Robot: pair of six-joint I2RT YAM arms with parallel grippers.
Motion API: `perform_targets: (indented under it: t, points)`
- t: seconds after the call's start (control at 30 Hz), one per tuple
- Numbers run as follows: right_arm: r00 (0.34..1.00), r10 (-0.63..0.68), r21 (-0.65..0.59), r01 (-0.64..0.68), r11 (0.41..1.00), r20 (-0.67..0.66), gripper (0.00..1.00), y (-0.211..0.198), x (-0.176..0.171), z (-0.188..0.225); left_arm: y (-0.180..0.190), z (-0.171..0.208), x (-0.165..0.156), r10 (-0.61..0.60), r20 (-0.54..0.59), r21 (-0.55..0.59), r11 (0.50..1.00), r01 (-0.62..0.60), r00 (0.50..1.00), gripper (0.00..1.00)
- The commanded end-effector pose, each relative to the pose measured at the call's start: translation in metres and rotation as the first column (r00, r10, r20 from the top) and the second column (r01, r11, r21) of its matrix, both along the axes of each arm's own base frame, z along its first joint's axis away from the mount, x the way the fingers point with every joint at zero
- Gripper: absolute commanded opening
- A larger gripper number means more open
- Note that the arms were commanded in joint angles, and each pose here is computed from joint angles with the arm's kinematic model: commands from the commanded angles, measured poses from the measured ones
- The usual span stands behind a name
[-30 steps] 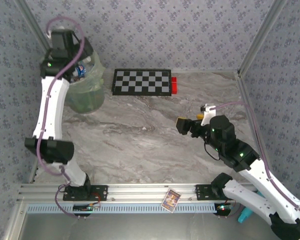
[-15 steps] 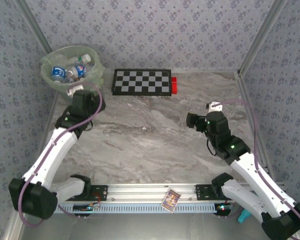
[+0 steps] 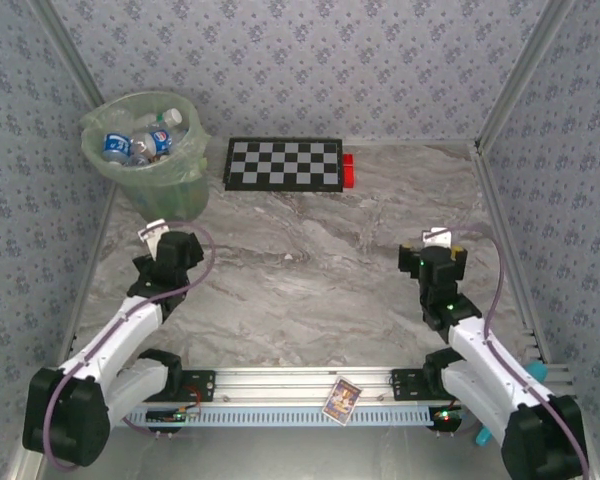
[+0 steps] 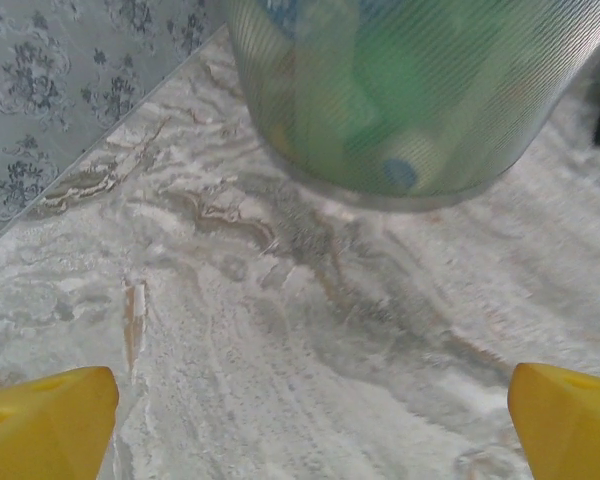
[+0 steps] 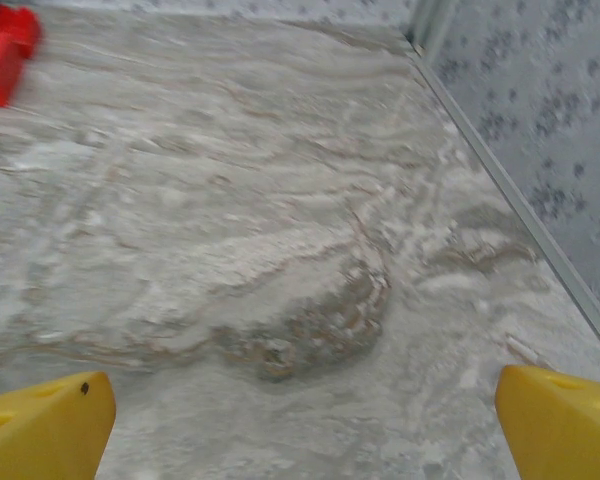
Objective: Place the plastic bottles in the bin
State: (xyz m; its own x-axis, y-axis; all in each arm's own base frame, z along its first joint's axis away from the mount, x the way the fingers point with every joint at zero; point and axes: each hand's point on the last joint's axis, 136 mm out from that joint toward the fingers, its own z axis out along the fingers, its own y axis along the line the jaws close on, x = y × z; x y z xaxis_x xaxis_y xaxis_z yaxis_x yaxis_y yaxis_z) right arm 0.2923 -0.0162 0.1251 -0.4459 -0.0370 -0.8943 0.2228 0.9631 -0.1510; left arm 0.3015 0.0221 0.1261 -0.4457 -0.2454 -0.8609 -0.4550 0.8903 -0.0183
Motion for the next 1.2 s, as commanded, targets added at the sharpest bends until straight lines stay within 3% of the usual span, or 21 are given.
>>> perform_targets:
  t: [0.0,0.2,0.37,0.47,0.63,0.73,0.87,1.17]
  points:
    - [0.993,-0.037,0.047,0.032,0.998,0.109,0.99,-0.012,0.018,0.008,0.006,0.033,0.032,-0.031,0.127,0.080,0.997,0.021,0.991,1.00]
    - [0.997,-0.030,-0.011,0.030,0.999,0.072,0.99,-0.012,0.046,-0.010,0.010,-0.001,0.059,-0.139,-0.017,0.270,0.953,0.138,0.990,1.00]
    - [0.987,0.087,-0.022,-0.085,0.996,0.135,0.99,0.006,0.072,-0.008,0.014,-0.009,0.067,-0.212,0.084,0.177,0.965,0.195,0.974,1.00]
    - [0.975,0.175,-0.031,-0.173,0.984,0.136,1.00,0.012,0.082,-0.022,-0.002,-0.009,0.075,-0.313,0.102,0.167,0.941,0.294,0.944,1.00]
    - [0.969,0.197,0.008,-0.200,0.980,0.151,0.99,0.010,0.087,-0.033,-0.021,-0.020,0.086,-0.425,0.142,0.154,0.902,0.404,0.894,1.00]
    - [0.964,0.234,0.039,-0.241,0.970,0.129,0.99,0.015,0.089,-0.036,-0.018,-0.032,0.091,-0.408,0.158,0.162,0.909,0.384,0.899,1.00]
    - [0.968,0.228,0.059,-0.235,0.970,0.102,0.99,0.012,0.094,-0.038,-0.007,-0.038,0.097,-0.395,0.127,0.060,0.919,0.390,0.910,1.00]
    - [0.983,0.163,0.069,-0.169,0.983,0.084,1.00,0.000,0.099,-0.038,-0.007,-0.038,0.096,-0.393,0.120,0.068,0.919,0.388,0.911,1.00]
